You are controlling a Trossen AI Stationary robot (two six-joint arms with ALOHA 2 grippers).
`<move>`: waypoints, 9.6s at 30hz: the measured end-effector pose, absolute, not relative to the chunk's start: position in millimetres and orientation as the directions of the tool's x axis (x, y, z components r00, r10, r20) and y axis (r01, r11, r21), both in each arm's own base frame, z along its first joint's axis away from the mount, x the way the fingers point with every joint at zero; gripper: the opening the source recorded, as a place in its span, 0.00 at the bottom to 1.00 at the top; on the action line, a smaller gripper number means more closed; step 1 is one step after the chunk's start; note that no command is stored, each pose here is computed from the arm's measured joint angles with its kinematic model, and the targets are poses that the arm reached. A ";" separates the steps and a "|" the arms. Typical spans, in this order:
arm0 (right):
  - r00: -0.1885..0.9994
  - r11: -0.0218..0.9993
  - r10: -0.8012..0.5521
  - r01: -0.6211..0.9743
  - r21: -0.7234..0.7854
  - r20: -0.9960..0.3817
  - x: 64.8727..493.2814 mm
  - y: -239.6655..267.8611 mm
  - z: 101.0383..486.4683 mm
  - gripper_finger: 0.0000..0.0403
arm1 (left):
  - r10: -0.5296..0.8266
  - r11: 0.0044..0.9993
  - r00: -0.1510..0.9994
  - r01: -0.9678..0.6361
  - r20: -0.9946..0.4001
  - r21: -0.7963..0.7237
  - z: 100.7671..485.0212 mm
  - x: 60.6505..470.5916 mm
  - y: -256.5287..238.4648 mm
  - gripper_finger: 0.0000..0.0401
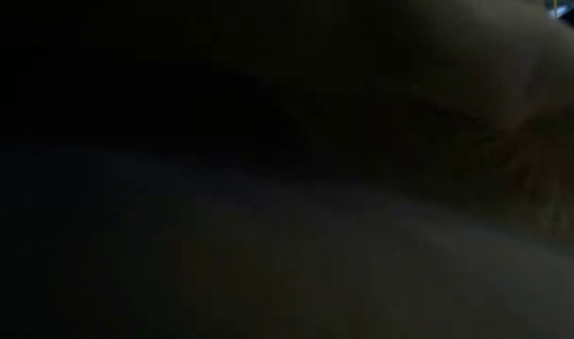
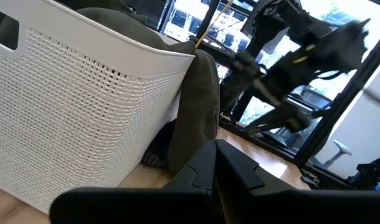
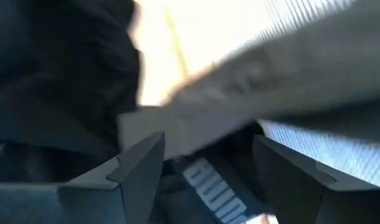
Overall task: Sort clothes
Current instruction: Put the gray jacket into the white laundry bin, then put the black boxer into the white laundry bin
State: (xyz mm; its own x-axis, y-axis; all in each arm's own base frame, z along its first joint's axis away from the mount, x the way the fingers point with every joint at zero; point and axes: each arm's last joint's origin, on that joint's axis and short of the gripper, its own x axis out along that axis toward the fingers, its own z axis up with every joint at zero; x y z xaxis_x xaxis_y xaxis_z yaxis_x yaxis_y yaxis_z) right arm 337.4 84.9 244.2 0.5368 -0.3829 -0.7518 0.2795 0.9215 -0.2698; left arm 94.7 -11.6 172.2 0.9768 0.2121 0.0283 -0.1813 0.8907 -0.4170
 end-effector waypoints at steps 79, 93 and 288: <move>0.587 0.786 -0.578 0.587 -0.194 -0.568 296.8 -68.4 449.8 0.73 | 0.212 0.892 0.977 -0.182 0.028 -0.413 172.2 94.7 -11.7 0.01; 0.614 0.933 -0.346 0.305 -0.191 -0.709 297.8 51.4 412.8 0.76 | 0.212 0.893 0.977 -0.182 0.028 -0.412 172.2 94.7 -11.6 0.01; 0.647 0.967 -0.254 0.155 -0.203 -0.719 276.8 88.4 301.5 0.68 | 0.109 0.904 0.994 -0.088 0.027 -0.419 172.2 94.1 -18.5 0.00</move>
